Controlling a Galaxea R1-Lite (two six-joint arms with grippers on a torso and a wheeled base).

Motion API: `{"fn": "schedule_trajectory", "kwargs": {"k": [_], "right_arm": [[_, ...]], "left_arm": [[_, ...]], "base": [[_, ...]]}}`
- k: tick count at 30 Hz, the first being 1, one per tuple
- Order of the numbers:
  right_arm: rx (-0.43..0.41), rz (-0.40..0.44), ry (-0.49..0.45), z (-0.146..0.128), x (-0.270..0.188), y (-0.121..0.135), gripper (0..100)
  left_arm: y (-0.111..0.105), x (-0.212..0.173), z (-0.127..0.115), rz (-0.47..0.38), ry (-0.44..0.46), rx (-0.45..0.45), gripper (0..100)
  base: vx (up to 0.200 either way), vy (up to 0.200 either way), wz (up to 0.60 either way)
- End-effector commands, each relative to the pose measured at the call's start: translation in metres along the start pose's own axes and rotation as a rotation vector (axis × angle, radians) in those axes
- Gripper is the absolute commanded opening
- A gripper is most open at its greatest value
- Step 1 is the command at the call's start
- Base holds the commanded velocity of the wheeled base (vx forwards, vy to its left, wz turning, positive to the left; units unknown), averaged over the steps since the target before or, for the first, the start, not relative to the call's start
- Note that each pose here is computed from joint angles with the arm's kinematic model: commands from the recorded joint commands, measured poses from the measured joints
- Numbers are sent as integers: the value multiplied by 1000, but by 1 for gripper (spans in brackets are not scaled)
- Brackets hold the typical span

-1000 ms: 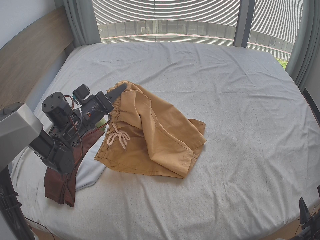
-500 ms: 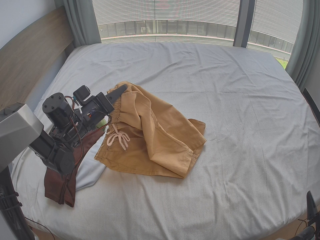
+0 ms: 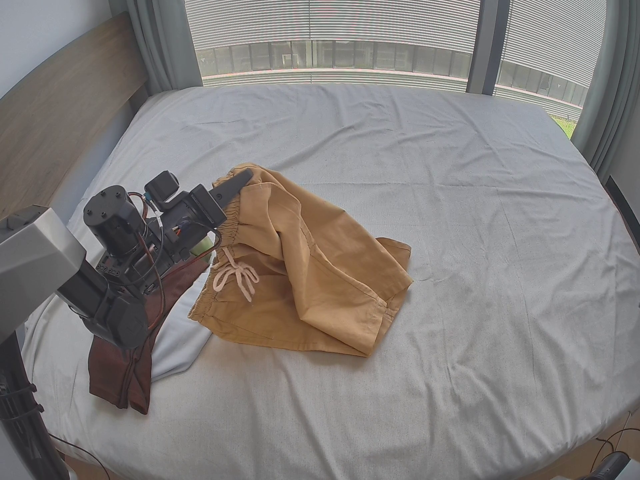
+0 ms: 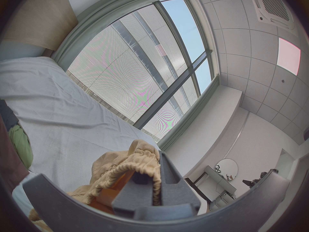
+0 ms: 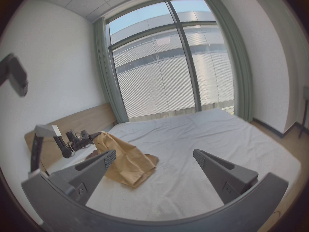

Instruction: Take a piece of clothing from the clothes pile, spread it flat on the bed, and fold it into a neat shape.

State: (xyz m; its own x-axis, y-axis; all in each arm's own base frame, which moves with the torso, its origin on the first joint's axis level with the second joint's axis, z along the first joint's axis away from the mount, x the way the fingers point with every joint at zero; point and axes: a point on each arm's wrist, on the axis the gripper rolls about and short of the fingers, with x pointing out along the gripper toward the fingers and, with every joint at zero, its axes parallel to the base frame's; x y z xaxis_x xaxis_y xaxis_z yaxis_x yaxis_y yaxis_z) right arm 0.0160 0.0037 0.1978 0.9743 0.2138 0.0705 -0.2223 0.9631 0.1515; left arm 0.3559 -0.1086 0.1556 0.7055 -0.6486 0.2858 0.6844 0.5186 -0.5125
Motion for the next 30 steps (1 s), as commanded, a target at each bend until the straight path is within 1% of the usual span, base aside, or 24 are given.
{"fn": "schedule_trajectory", "kwargs": {"k": [1, 2, 3, 5, 7, 10, 13, 18, 20, 22, 26, 30], "right_arm": [[167, 136, 197, 24, 92, 18, 100], [197, 155, 228, 21, 111, 20, 100], [197, 155, 228, 21, 111, 20, 100], [234, 194, 260, 13, 137, 23, 100], [242, 205, 278, 9, 148, 24, 100], [261, 209, 325, -4, 170, 26, 100], [298, 203, 371, -21, 192, 28, 100], [351, 197, 384, -45, 226, 30, 100], [362, 197, 384, -51, 233, 31, 100], [371, 201, 397, -62, 244, 33, 100], [379, 204, 424, -72, 253, 37, 100], [426, 210, 443, -77, 265, 44, 100]], "left_arm": [[2, -2, 2, 2, 0, 1, 0], [2, -2, 3, 3, -2, 2, 0], [2, -2, 3, 3, -2, 2, 0], [3, -2, 3, 4, -3, 3, 0], [3, -2, 4, 3, -6, 6, 0], [7, -4, 8, 15, -13, 10, 0], [9, -5, 9, 18, -16, 13, 0], [12, -5, 10, 23, -21, 16, 0], [12, -5, 10, 23, -21, 16, 0], [13, -6, 11, 27, -23, 17, 0], [15, -7, 14, 33, -29, 21, 0], [18, -8, 15, 40, -33, 23, 0]], "base": [[0, 0, 0], [0, 0, 0], [0, 0, 0], [0, 0, 0], [0, 0, 0], [0, 0, 0], [0, 0, 0], [0, 0, 0], [0, 0, 0], [0, 0, 0], [0, 0, 0], [0, 0, 0]]}}
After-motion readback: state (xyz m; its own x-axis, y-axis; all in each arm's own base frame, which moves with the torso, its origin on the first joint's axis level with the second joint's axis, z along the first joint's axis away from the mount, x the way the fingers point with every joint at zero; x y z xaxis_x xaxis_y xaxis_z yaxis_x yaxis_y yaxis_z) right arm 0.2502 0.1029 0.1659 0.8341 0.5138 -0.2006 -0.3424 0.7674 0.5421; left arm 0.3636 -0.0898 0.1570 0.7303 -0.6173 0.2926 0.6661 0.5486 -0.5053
